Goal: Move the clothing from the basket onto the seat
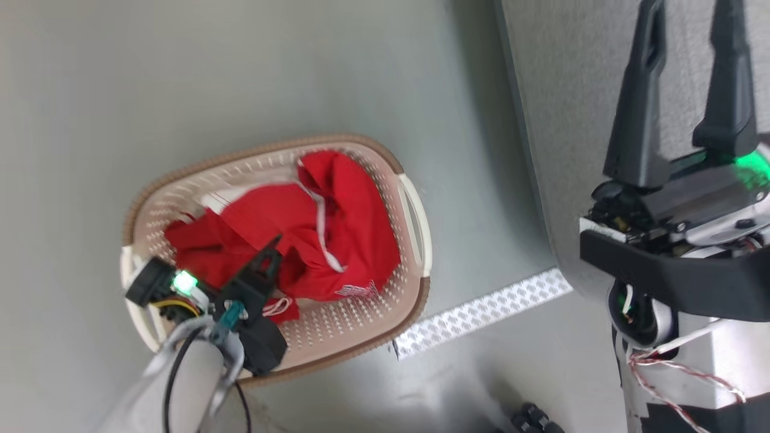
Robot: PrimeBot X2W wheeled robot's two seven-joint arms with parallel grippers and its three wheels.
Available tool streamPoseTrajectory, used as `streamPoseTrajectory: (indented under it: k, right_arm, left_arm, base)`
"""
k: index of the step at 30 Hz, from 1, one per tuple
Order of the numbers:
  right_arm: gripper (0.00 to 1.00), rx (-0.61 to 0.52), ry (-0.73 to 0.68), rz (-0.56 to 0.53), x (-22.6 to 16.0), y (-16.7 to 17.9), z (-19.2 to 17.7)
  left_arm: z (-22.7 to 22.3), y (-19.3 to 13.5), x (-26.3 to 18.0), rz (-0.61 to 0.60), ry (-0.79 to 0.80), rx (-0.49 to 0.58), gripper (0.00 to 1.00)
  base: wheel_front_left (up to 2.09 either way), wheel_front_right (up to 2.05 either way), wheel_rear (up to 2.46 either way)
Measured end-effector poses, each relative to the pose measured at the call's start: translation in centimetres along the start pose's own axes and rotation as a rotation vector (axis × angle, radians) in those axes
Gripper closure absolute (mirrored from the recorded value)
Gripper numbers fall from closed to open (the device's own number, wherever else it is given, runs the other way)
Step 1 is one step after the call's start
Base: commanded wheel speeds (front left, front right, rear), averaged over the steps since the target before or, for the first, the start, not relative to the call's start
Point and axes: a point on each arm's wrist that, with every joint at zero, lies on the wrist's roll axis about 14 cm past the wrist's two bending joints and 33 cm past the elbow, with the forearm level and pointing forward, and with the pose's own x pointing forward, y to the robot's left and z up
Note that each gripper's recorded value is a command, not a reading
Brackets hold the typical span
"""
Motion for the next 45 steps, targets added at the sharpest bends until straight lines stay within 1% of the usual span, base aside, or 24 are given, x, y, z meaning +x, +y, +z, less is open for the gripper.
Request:
streamPoseTrajectory:
  k: [7, 14, 20, 25, 28, 29, 30, 31, 34, 35, 38, 40, 45]
  right_arm:
    - [0.0, -0.02, -0.008, -0.001, -1.0, 0.8, 2.2]
    - [0.0, -0.013, 0.0, 0.019, -2.4, 2.7, 4.0]
    - [0.0, -0.012, 0.006, 0.031, -4.0, 4.0, 5.6]
    - [0.0, 0.003, -0.004, 0.053, -5.3, 5.6, 7.2]
    - [0.0, 0.017, -0.013, 0.066, -6.0, 6.5, 8.1]
    - [0.0, 0.017, -0.013, 0.066, -6.0, 6.5, 8.1]
    - [0.0, 0.031, -0.007, 0.072, -6.7, 7.0, 8.4]
    - [0.0, 0.031, -0.007, 0.072, -6.7, 7.0, 8.4]
    - [0.0, 0.047, -0.016, 0.082, -8.0, 8.0, 9.5]
    - [0.0, 0.047, -0.016, 0.082, -8.0, 8.0, 9.5]
    - [0.0, 0.057, -0.02, 0.086, -9.1, 8.6, 10.2]
    - [0.0, 0.065, -0.019, 0.094, -10.2, 9.3, 10.7]
    - [0.0, 0.064, -0.058, 0.108, -11.4, 10.0, 12.6]
  left_arm:
    - [6.4, 0.9, -3.4, 0.089, -0.153, -0.036, 1.0]
    - [11.4, 1.1, -7.7, 0.142, -0.261, -0.023, 1.0]
    - [17.1, 2.3, -11.9, 0.236, -0.405, -0.035, 1.0]
    - [21.0, 2.7, -15.4, 0.288, -0.516, -0.101, 1.0]
    - [23.9, 3.5, -17.7, 0.327, -0.603, -0.091, 1.0]
    - [23.9, 3.5, -17.7, 0.327, -0.603, -0.091, 1.0]
    - [25.5, 3.6, -19.2, 0.344, -0.653, -0.085, 1.0]
    - [25.5, 3.6, -19.2, 0.344, -0.653, -0.085, 1.0]
    - [28.0, 3.5, -21.9, 0.366, -0.728, -0.059, 1.0]
    - [28.0, 3.5, -21.9, 0.366, -0.728, -0.059, 1.0]
    - [29.4, 3.4, -23.6, 0.388, -0.773, -0.039, 1.0]
    - [31.0, 3.2, -25.2, 0.408, -0.823, -0.022, 1.0]
    - [33.3, 2.3, -27.4, 0.421, -0.899, -0.005, 1.0]
  base:
    - [0.0, 0.0, 0.0]
    - [0.0, 0.0, 0.0]
    - [0.0, 0.0, 0.0]
    - [0.0, 0.0, 0.0]
    - [0.0, 0.0, 0.0]
    - [0.0, 0.0, 0.0]
    - [0.0, 0.0, 0.0]
    - [0.0, 0.0, 0.0]
    - [0.0, 0.0, 0.0]
    - [0.0, 0.0, 0.0]
    - [0.0, 0.0, 0.0]
    - [0.0, 0.0, 0.0]
    - [0.0, 0.0, 0.0]
